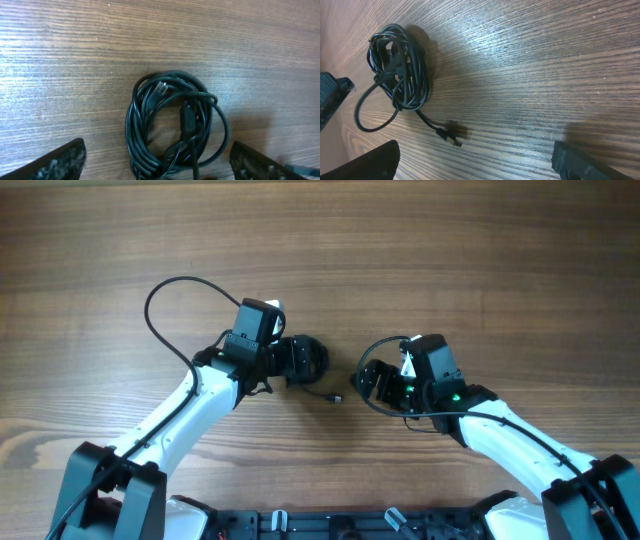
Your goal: Untangle cables
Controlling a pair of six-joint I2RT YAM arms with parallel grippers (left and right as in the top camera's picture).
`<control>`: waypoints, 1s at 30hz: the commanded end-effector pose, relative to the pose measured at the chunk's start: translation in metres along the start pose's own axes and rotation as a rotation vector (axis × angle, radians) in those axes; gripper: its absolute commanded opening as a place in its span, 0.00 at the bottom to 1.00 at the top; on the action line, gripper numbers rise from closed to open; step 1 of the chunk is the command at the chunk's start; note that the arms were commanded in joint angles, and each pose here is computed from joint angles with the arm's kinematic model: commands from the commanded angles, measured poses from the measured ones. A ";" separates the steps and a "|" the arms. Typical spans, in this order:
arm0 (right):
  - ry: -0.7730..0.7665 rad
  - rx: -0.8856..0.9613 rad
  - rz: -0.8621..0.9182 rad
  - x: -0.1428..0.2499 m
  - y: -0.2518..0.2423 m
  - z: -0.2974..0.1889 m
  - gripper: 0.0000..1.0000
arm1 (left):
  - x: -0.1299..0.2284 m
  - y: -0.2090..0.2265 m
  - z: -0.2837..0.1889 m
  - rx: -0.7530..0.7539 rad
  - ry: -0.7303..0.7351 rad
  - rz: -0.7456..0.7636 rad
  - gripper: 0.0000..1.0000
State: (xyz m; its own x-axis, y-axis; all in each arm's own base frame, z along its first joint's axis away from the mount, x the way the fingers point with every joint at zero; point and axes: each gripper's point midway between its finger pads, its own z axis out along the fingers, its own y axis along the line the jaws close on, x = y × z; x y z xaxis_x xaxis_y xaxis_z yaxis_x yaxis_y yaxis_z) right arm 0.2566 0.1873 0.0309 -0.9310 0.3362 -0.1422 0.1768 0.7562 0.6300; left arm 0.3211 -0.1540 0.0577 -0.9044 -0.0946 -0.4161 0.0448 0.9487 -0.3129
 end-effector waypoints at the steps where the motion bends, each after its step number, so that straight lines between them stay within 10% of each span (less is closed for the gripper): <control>1: -0.014 0.008 0.002 -0.002 0.000 -0.001 1.00 | -0.007 0.009 -0.005 -0.054 -0.040 0.036 0.76; 4: -0.014 0.008 0.002 -0.002 0.000 -0.001 1.00 | -0.014 0.021 0.000 -0.122 -0.071 0.036 0.49; 11: -0.017 0.010 0.020 -0.002 0.000 -0.001 0.99 | 0.001 0.033 0.041 -0.153 -0.006 -0.059 0.47; 15: -0.014 0.011 0.021 -0.002 -0.001 -0.001 1.00 | 0.016 0.042 0.057 -0.179 0.050 -0.081 0.04; 23: 0.167 -0.615 -0.275 0.017 0.112 -0.048 0.95 | -0.036 0.008 -0.011 -0.062 -0.172 -0.067 0.04; 30: 0.115 -0.615 0.034 0.001 0.140 -0.045 0.80 | -0.052 -0.006 -0.058 -0.005 -0.279 -0.060 0.04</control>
State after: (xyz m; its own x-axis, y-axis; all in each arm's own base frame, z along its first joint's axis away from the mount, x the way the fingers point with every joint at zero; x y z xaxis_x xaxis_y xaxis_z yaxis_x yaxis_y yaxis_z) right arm 0.2600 0.2622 0.1457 -0.9670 0.1760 -0.1843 -0.1232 0.3101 0.9427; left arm 0.3438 -0.1414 0.1215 -0.7695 -0.2154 -0.6012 0.0007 0.9411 -0.3381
